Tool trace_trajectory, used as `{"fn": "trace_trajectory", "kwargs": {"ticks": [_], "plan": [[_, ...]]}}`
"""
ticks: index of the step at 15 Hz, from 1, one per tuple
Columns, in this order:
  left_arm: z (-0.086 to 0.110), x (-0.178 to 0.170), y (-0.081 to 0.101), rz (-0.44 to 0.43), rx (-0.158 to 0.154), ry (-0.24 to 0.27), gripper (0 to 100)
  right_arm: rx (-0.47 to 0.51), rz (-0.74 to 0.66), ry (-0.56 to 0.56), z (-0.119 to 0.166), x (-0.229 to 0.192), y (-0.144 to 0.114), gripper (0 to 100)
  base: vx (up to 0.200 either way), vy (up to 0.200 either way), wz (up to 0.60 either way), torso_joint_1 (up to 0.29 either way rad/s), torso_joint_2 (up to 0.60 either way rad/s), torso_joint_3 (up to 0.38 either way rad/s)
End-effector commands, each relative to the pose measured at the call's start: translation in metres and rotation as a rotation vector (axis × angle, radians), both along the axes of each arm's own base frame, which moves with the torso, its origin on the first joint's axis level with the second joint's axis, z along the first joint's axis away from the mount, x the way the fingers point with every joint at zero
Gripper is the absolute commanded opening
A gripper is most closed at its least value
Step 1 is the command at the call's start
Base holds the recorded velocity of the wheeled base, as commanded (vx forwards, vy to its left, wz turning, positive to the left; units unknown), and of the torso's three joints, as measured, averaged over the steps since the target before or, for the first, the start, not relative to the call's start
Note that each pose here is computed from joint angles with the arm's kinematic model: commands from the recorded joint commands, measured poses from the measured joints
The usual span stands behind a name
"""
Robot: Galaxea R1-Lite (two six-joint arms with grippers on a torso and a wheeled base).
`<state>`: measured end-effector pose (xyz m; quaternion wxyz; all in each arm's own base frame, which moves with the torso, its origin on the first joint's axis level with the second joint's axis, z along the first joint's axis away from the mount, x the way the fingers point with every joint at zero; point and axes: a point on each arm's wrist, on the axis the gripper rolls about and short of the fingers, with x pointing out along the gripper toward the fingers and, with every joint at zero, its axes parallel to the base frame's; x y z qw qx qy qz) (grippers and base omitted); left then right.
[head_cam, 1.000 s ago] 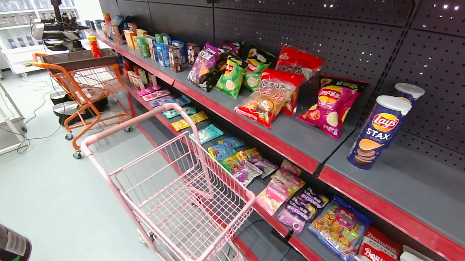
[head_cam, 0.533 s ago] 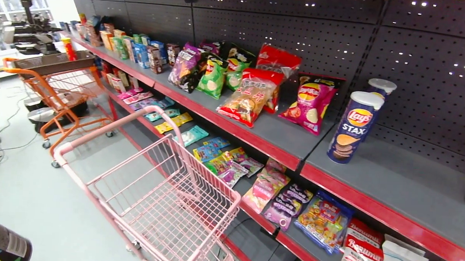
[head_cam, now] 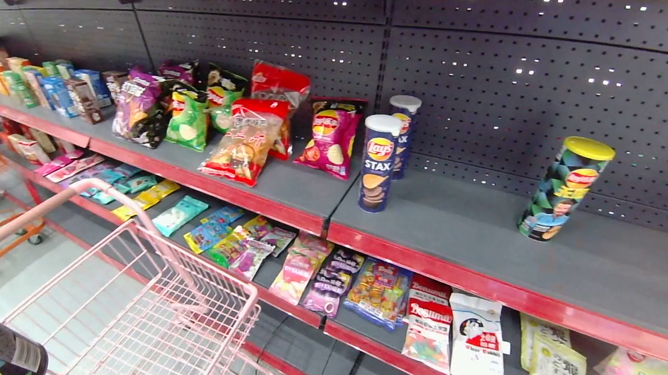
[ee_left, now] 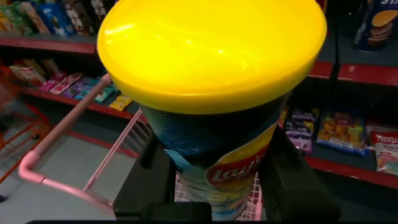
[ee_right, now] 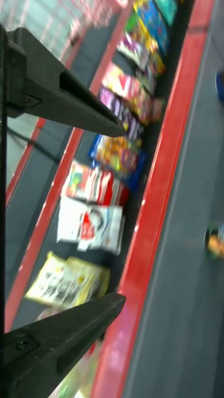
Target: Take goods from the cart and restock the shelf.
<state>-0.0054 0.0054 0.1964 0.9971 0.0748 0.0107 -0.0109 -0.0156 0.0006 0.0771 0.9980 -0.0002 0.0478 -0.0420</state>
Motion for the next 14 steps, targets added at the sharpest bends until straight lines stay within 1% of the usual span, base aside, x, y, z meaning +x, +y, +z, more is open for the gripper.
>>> {"fn": "trace_trajectory", "kwargs": {"ticks": [1, 3, 5, 6, 7, 8, 9, 14], "plan": [[0.0002, 0.0003, -0.0001, -0.004, 0.001, 0.001, 0, 0.0, 0.0, -0.002, 0.0002, 0.0, 0.0, 100, 0.0, 0.0, -0.6, 0.002, 0.01, 0.007], [0.0, 0.0, -0.0008, -0.037, 0.0, 0.001, 0, 0.0, 0.0, -0.002, 0.0002, 0.0, 0.0, 100, 0.0, 0.0, -0.6, 0.005, 0.0, 0.002], [-0.0004, 0.0008, -0.0012, -0.046, 0.0, 0.01, 0, 0.0, 0.0, -0.002, 0.0002, 0.0, 0.0, 100, 0.0, 0.0, -0.6, -0.002, 0.0, 0.009], [-0.0011, 0.0007, -0.0011, -0.046, 0.002, 0.019, 0, 0.0, 0.0, 0.0, 0.0, 0.0, 0.0, 100, 0.0, 0.0, 0.0, 0.0, 0.0, 0.0], [-0.0042, 0.0008, -0.0009, -0.034, 0.014, 0.051, 0, 0.0, 0.0, 0.0, 0.0, 0.0, 0.0, 100, 0.0, 0.0, 0.0, 0.0, 0.0, 0.0], [-0.0064, -0.001, -0.0006, -0.036, 0.034, 0.073, 0, 0.0, 0.0, 0.0, 0.0, 0.0, 0.0, 100, 0.0, 0.0, 0.0, 0.0, 0.0, 0.0], [-0.0066, -0.0013, -0.0005, -0.037, 0.042, 0.073, 0, 0.0, 0.0, 0.0, 0.0, 0.0, 0.0, 100, 0.0, 0.0, 0.0, 0.0, 0.0, 0.0], [-0.0069, -0.0015, -0.0005, -0.04, 0.043, 0.071, 0, -0.002, 0.0, -0.002, 0.0002, 0.0, 0.0, 100, 0.0, 0.0, 0.0, 0.0, 0.0, 0.0]]}}
